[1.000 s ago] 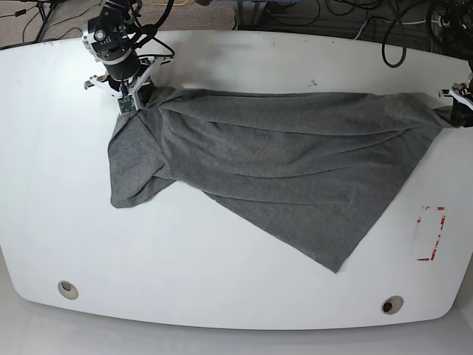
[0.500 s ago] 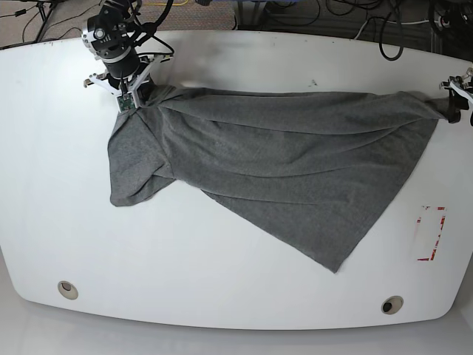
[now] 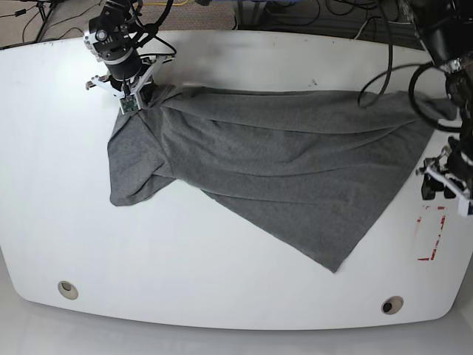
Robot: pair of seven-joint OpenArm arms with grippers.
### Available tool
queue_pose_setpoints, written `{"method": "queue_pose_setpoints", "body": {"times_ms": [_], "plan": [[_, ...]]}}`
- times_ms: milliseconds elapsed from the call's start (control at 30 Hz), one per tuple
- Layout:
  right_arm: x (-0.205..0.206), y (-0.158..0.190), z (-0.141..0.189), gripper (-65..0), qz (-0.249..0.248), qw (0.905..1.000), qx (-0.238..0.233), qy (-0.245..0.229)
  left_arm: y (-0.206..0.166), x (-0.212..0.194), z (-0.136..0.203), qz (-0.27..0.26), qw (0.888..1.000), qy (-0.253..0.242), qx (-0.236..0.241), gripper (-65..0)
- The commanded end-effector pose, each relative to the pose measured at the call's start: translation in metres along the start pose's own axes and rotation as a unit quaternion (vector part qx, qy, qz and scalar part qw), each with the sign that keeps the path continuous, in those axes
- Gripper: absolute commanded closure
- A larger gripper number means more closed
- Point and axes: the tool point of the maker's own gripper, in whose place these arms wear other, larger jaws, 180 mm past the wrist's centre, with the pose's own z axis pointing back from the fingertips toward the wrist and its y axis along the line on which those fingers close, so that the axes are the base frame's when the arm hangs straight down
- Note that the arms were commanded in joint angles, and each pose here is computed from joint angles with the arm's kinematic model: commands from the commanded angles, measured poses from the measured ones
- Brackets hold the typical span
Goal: Layout the t-shirt on the table in an organized manner, then fold the t-shirt properly
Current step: 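Release the left gripper and move it to the shirt's hanging corner, then grasp the corner with the left gripper and drag it away from the right gripper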
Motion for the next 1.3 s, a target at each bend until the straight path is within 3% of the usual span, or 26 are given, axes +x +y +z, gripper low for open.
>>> {"method": "queue_pose_setpoints", "body": {"times_ms": [0, 200, 500, 1033, 1133, 1267], "plan": [[0.011, 0.000, 0.002, -4.0, 0.000, 0.9998, -0.001, -0.022, 0.003, 0.031, -0.016, 0.014, 1.000, -0.027, -0.005, -33.1], [0.013, 0.000, 0.001, -3.8, 0.000, 0.9997, -0.002, -0.024, -0.007, 0.046, -0.078, 0.039, 0.999, -0.019, -0.010, -33.2], [0.014, 0.000, 0.002, -3.8, 0.001, 0.9997, -0.002, -0.026, -0.027, 0.025, -0.134, 0.070, 0.997, 0.018, -0.040, -33.2], [0.019, 0.002, 0.003, -3.6, -0.010, 0.9992, 0.005, -0.039, -0.076, -0.024, -0.162, 0.048, 0.993, 0.071, -0.078, -32.4], [0.023, 0.004, 0.003, -3.6, -0.021, 0.9985, 0.013, -0.050, -0.085, -0.039, -0.161, 0.038, 0.991, 0.092, -0.093, -25.0], [0.023, 0.004, 0.003, -3.6, -0.022, 0.9983, 0.014, -0.052, -0.094, -0.049, -0.158, 0.026, 0.987, 0.107, -0.118, -5.0]]}}
